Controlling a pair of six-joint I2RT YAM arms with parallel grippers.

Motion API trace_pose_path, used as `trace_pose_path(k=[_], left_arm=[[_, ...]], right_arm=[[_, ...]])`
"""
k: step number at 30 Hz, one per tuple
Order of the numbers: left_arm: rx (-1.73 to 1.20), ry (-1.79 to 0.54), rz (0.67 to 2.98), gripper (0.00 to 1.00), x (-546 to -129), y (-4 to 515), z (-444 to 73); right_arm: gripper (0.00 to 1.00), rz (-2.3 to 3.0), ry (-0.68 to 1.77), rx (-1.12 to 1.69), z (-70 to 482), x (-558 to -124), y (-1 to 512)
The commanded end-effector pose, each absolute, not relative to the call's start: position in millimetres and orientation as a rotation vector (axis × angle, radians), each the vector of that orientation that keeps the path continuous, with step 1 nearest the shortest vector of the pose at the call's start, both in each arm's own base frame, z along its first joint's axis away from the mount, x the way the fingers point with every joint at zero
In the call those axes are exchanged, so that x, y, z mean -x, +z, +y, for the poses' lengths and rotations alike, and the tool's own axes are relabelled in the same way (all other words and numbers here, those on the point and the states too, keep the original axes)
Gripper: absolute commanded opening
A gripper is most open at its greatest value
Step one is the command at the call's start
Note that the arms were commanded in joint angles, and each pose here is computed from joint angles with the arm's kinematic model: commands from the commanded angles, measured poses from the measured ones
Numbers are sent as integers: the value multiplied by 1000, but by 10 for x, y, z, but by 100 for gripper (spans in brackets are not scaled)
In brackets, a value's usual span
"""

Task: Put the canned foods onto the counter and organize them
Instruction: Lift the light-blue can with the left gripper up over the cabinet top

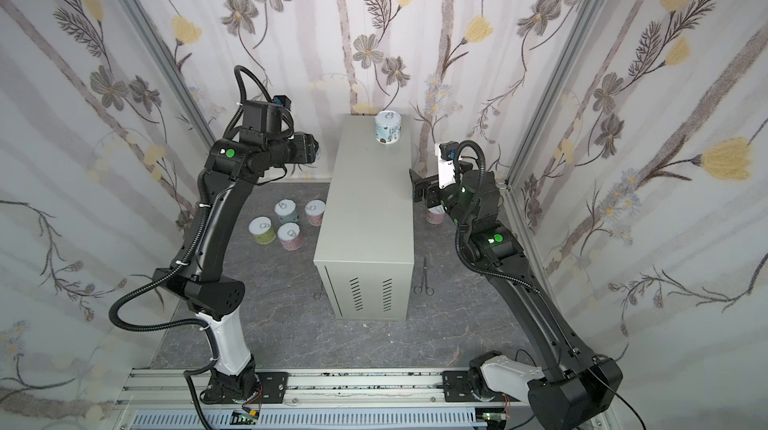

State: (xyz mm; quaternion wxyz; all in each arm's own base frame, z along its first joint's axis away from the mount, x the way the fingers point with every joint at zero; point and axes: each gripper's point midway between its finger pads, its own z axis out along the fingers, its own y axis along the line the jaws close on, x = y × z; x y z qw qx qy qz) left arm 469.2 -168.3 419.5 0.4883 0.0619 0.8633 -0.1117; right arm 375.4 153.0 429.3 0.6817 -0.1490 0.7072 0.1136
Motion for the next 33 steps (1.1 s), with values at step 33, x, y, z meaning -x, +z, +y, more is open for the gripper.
trace_pose_path(k=[33], left_arm=[[-470, -443, 2045, 73, -4279, 4239, -2816]], right_arm=[[100, 1594, 269, 340, 1491, -3600, 4156]])
